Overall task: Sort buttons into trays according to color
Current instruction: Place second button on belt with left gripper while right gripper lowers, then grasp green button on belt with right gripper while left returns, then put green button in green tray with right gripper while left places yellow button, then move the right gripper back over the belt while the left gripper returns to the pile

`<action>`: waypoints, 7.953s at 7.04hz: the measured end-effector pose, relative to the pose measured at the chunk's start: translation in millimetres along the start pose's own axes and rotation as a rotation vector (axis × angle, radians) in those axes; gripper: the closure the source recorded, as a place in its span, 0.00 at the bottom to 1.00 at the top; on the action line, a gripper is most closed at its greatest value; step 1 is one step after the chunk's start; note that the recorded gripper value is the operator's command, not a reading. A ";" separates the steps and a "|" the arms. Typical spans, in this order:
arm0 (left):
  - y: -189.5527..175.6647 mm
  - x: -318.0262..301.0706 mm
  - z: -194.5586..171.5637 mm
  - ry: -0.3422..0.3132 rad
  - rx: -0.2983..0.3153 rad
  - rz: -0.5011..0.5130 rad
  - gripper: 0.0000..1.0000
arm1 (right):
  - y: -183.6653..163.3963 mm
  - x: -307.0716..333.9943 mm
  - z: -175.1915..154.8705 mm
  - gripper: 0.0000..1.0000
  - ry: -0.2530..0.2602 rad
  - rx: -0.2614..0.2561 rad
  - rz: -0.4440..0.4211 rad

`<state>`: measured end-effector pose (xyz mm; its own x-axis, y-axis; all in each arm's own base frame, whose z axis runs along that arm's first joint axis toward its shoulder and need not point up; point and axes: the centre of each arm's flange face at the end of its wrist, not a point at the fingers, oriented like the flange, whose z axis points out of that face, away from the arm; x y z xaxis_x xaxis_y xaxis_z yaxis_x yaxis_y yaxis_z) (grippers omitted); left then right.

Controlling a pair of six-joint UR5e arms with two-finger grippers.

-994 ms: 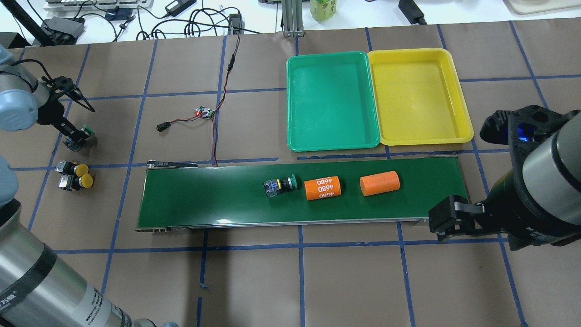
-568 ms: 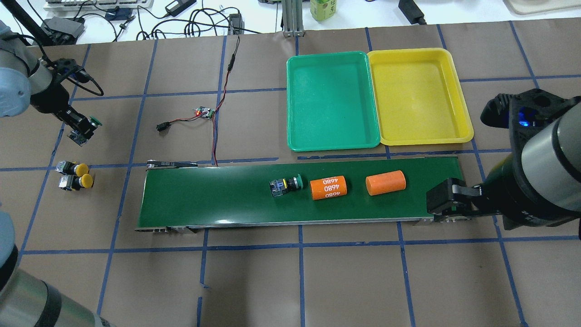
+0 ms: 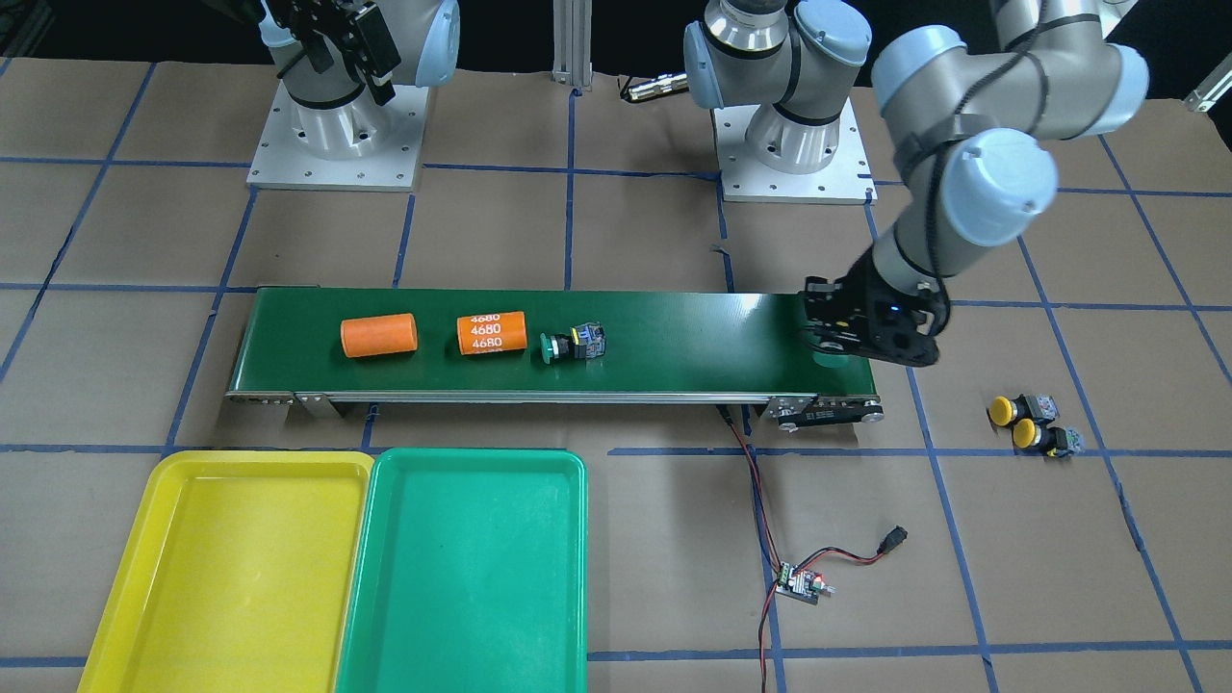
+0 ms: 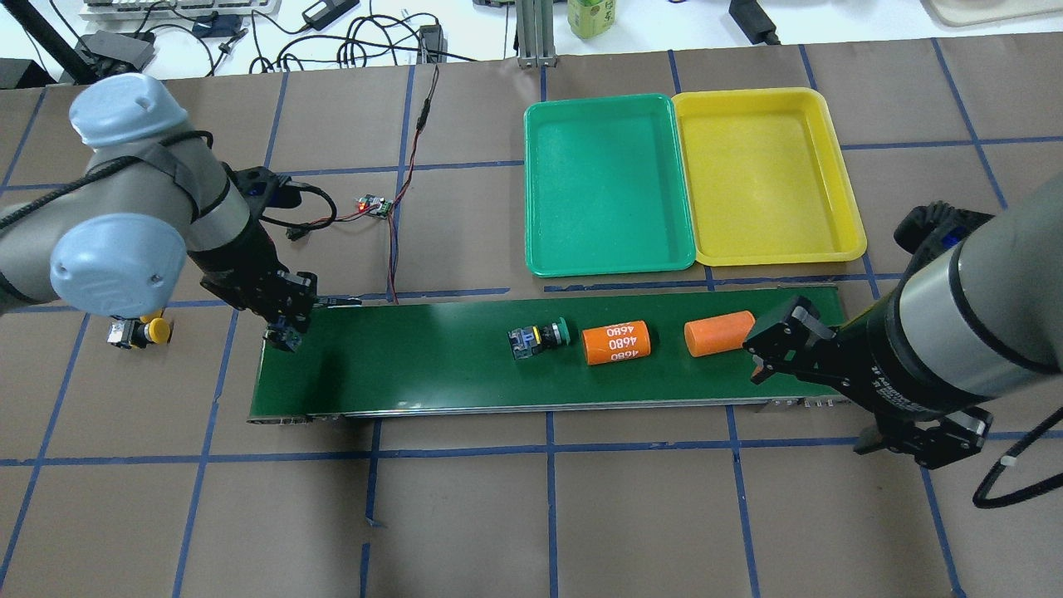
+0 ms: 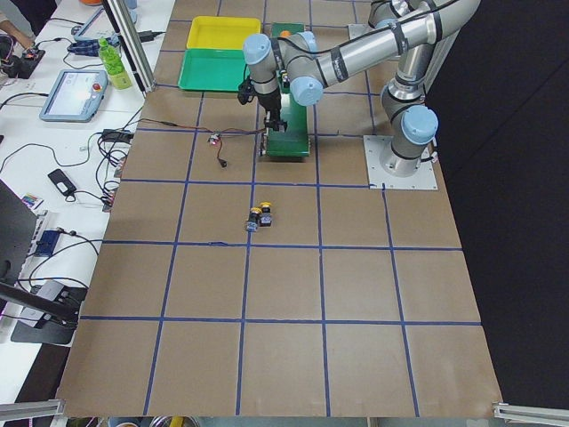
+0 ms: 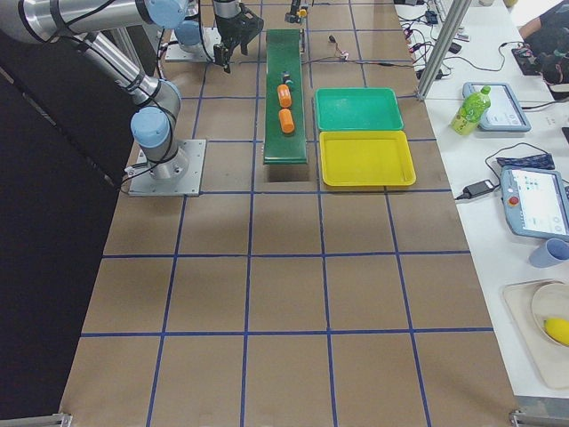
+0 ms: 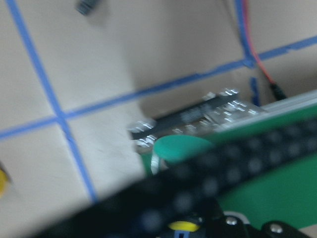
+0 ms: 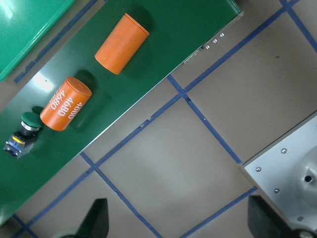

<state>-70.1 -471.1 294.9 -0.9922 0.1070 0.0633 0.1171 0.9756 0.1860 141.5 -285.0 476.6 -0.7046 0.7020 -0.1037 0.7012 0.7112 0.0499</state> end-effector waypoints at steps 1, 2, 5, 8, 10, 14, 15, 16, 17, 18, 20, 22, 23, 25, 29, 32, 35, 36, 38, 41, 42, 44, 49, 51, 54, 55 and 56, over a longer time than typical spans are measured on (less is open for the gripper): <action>8.5 16.6 10.4 0.023 -0.010 -0.076 0.69 | -3.9 -4.4 9.7 0.00 -0.036 0.017 0.147; 7.7 26.1 19.1 0.038 -0.016 -0.123 0.05 | -7.8 -7.7 17.0 0.00 -0.054 0.028 0.268; -5.2 30.0 17.2 0.033 0.025 -0.139 0.00 | -24.8 -22.0 39.6 0.00 -0.022 0.011 0.491; -35.2 -26.3 -37.7 -0.005 0.068 -0.125 0.00 | -30.7 -86.2 81.4 0.00 -0.055 0.018 0.511; -70.4 -143.5 -43.3 -0.065 0.077 -0.030 0.00 | -32.3 -142.5 114.2 0.00 -0.046 0.024 0.519; -92.0 -304.0 29.5 -0.099 0.077 0.069 0.00 | -44.1 -174.9 173.5 0.00 0.036 0.018 0.591; -93.6 -310.9 40.5 -0.093 0.069 0.084 0.00 | -31.0 -180.3 183.1 0.00 0.050 0.015 0.593; -94.3 -314.9 47.2 -0.089 0.063 0.091 0.00 | -16.7 -186.2 194.8 0.00 0.068 0.013 0.581; -94.1 -318.8 53.1 -0.083 0.056 0.089 0.00 | -10.1 -188.7 202.6 0.00 0.083 0.013 0.570; -93.5 -322.4 57.7 -0.078 0.049 0.089 0.00 | -8.6 -187.5 208.4 0.00 0.096 0.012 0.565; -91.2 -329.1 64.1 -0.071 0.040 0.118 0.00 | -13.2 -180.5 219.8 0.00 0.119 0.016 0.569; -89.3 -336.3 71.0 -0.061 0.032 0.140 0.00 | -30.8 -176.1 232.3 0.40 0.141 0.026 0.580; -87.3 -343.4 72.8 -0.059 0.031 0.145 0.00 | -35.8 -172.9 238.0 0.40 0.154 0.025 0.586; -84.1 -347.1 73.2 -0.054 0.031 0.139 0.00 | -38.3 -164.7 246.6 0.89 0.174 0.020 0.582; -87.7 -348.5 83.5 -0.028 0.037 0.070 0.67 | -48.1 -170.4 231.1 1.00 0.085 0.055 0.590; -89.0 -326.1 56.8 -0.006 0.064 0.027 1.00 | -89.4 -227.0 187.3 1.00 -0.046 0.092 0.562; -74.0 -163.2 -19.9 0.019 0.017 0.033 1.00 | -154.5 -295.5 236.2 0.25 -0.040 0.084 0.526; -59.6 -101.4 -24.5 0.022 0.011 0.004 1.00 | -163.8 -297.1 247.8 0.00 -0.026 0.082 0.525; -24.3 -13.4 -6.4 0.051 -0.008 -0.059 0.97 | -177.2 -290.9 252.4 0.00 -0.005 0.076 0.533; -12.0 36.1 27.9 0.044 0.017 -0.091 0.00 | -157.5 -268.0 203.9 0.00 0.075 0.045 0.529; -14.5 38.5 32.0 0.040 0.031 -0.097 0.00 | -139.8 -247.1 183.8 0.00 0.113 0.029 0.493; -17.9 37.9 26.2 0.032 0.056 -0.097 0.00 | -101.2 -193.3 159.4 0.00 0.137 0.009 0.223; -52.6 -118.1 -27.7 -0.018 0.133 -0.189 0.00 | -53.1 -121.0 95.9 0.00 0.216 -0.027 -0.375; -52.6 -231.5 -0.7 -0.045 0.095 -0.130 0.00 | -50.4 -118.5 93.2 0.00 0.220 -0.056 -0.487; -54.0 -307.4 48.3 -0.047 0.102 -0.093 0.00 | -44.7 -126.2 96.7 0.00 0.139 -0.087 -0.586; -56.5 -314.1 59.1 -0.046 0.102 -0.094 0.00 | -43.6 -131.7 104.1 0.00 0.093 -0.084 -0.597; -55.1 -321.7 67.2 -0.040 0.097 -0.102 0.00 | -43.3 -137.1 117.8 0.00 0.052 -0.084 -0.604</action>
<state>239.8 -546.4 198.5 -0.9999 0.0117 0.0089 0.0125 0.9955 0.0937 220.6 -416.4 371.7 -0.9808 0.1731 -0.0900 0.1666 0.9831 0.0755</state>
